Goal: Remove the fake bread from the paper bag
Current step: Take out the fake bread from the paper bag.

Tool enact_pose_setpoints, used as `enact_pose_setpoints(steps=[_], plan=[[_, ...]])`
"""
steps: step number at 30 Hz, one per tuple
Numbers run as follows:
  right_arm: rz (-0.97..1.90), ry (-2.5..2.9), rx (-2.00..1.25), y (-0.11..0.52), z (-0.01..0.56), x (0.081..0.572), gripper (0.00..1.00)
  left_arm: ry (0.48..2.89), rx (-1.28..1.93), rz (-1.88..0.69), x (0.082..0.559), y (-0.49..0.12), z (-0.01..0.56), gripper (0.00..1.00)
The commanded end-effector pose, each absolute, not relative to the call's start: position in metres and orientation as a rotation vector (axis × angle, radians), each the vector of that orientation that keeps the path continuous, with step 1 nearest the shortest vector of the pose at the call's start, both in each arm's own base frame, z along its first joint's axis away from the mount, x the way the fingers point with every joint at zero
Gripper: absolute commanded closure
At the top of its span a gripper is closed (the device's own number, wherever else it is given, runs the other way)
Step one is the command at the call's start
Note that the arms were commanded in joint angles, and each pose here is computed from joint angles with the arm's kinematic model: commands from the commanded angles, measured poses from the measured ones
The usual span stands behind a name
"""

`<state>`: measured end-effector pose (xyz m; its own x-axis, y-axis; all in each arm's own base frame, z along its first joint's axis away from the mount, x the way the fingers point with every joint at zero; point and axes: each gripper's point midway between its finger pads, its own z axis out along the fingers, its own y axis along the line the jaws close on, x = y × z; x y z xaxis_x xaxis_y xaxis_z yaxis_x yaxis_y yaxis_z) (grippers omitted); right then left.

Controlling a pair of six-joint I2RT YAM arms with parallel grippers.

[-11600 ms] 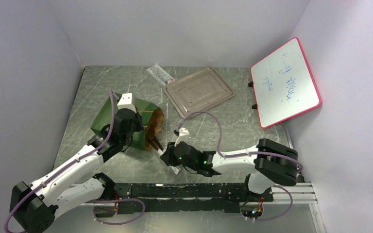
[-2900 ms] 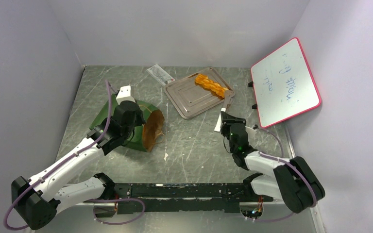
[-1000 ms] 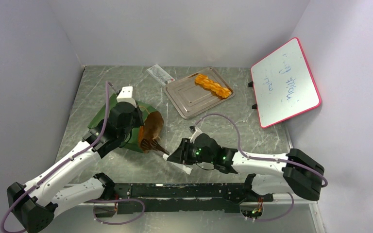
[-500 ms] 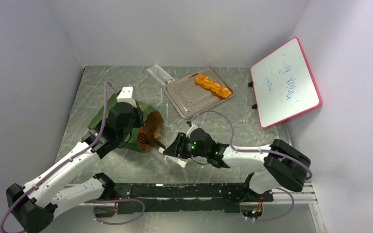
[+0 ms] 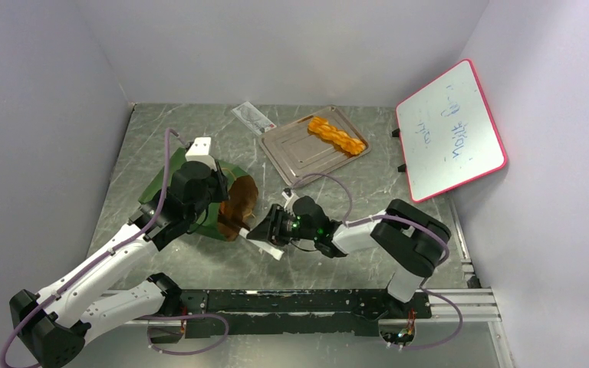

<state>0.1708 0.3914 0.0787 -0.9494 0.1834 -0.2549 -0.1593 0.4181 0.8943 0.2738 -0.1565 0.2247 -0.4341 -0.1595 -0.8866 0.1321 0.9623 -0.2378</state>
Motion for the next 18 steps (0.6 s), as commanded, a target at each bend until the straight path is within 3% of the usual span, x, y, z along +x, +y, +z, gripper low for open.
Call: enact_pose_setpoints(steps=[1,6,14,18], plan=[[1.717,2.228,-0.028,0.41,0.112,0.178,0.59,1.972,-0.012,-0.38,0.274,-0.165,0.23,0.93],[1.721,2.241,-0.017,0.414,0.105,0.184,0.61,1.979,-0.008,-0.385,0.273,-0.167,0.226,0.93],[1.684,2.226,0.036,0.4,0.103,0.185,0.93,1.978,-0.052,-0.35,0.276,-0.16,0.224,0.93],[1.654,2.206,0.055,0.386,0.111,0.182,1.0,1.975,-0.117,-0.309,0.28,-0.152,0.222,0.93]])
